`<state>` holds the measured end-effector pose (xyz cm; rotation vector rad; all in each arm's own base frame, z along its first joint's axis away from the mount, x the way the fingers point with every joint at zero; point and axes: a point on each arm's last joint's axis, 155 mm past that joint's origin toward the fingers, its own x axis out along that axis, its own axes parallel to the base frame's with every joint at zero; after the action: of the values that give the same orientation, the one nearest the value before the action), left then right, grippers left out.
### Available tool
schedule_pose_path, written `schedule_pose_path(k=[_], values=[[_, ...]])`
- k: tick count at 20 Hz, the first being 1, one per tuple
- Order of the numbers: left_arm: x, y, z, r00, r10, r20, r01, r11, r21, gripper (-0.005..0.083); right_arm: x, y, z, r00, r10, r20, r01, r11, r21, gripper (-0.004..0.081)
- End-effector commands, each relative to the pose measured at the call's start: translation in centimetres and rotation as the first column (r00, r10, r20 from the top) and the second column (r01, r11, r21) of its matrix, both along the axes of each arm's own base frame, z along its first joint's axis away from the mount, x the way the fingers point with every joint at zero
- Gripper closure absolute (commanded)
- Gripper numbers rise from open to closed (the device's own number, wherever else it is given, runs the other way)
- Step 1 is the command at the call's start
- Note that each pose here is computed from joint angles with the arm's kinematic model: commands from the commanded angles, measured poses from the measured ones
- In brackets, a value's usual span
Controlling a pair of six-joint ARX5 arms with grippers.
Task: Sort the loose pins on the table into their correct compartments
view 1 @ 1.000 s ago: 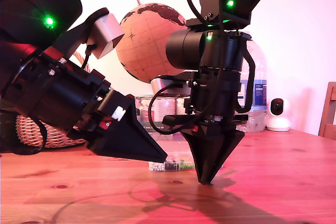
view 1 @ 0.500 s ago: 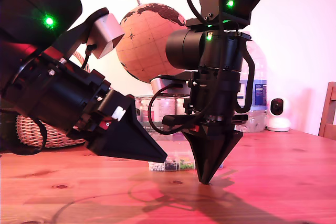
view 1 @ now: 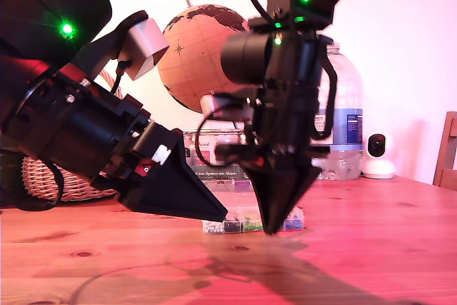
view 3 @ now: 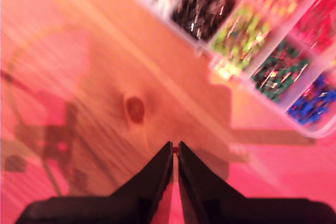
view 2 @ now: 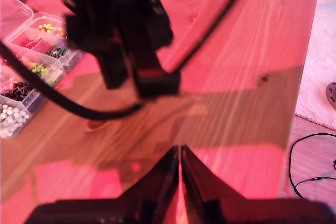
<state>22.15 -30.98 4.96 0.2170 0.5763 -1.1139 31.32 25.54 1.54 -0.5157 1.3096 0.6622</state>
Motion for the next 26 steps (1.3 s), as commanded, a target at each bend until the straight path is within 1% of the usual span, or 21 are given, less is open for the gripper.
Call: schedule_pose_path(k=[1,3,6,8,12,13,16,19,22,26], values=[[-0.2,-0.1,-0.5,1.000,-0.007,-0.005,0.007,1.000,0.009,0.0797,-0.2,0.4,-0.3,1.000,0.009,-0.014,-0.010,1.000,-0.009,0.0783],[-0.2,-0.1,-0.5,1.000,-0.007,-0.005,0.007,1.000,0.009,0.0797,0.0,0.5,0.3,1.000,0.009,-0.011,-0.010,1.000,-0.006,0.0783],[-0.2,-0.1,-0.5,1.000,-0.007,-0.005,0.007,1.000,0.009,0.0797,0.9,1.2,1.4,1.000,0.008,0.015,-0.008,1.000,0.010,0.0783],[-0.2,-0.1,-0.5,1.000,-0.007,-0.005,0.007,1.000,0.009,0.0797,1.9,1.6,2.4,0.999,0.005,0.047,-0.006,1.000,0.021,0.0783],[-0.2,-0.1,-0.5,1.000,-0.007,-0.005,0.007,1.000,0.009,0.0797,3.8,1.9,4.2,0.992,-0.010,0.126,0.008,1.000,0.017,0.0783],[-0.2,-0.1,-0.5,1.000,-0.007,-0.005,0.007,1.000,0.009,0.0797,4.2,1.8,4.3,0.990,-0.015,0.143,0.013,1.000,0.012,0.0783],[-0.2,-0.1,-0.5,1.000,-0.007,-0.005,0.007,1.000,0.009,0.0797,5.0,1.3,4.2,0.987,-0.036,0.155,0.035,0.999,0.013,0.0783],[-0.2,-0.1,-0.5,1.000,-0.007,-0.005,0.007,1.000,0.009,0.0797,6.6,0.7,4.3,0.980,-0.073,0.187,0.069,0.997,0.027,0.0783],[-0.2,-0.1,-0.5,1.000,-0.007,-0.005,0.007,1.000,0.009,0.0797,7.4,-0.3,4.3,0.976,-0.104,0.190,0.100,0.995,0.031,0.0783],[-0.2,-0.1,-0.5,1.000,-0.007,-0.005,0.007,1.000,0.009,0.0797,8.4,-0.7,4.4,0.970,-0.124,0.208,0.116,0.992,0.048,0.0783]])
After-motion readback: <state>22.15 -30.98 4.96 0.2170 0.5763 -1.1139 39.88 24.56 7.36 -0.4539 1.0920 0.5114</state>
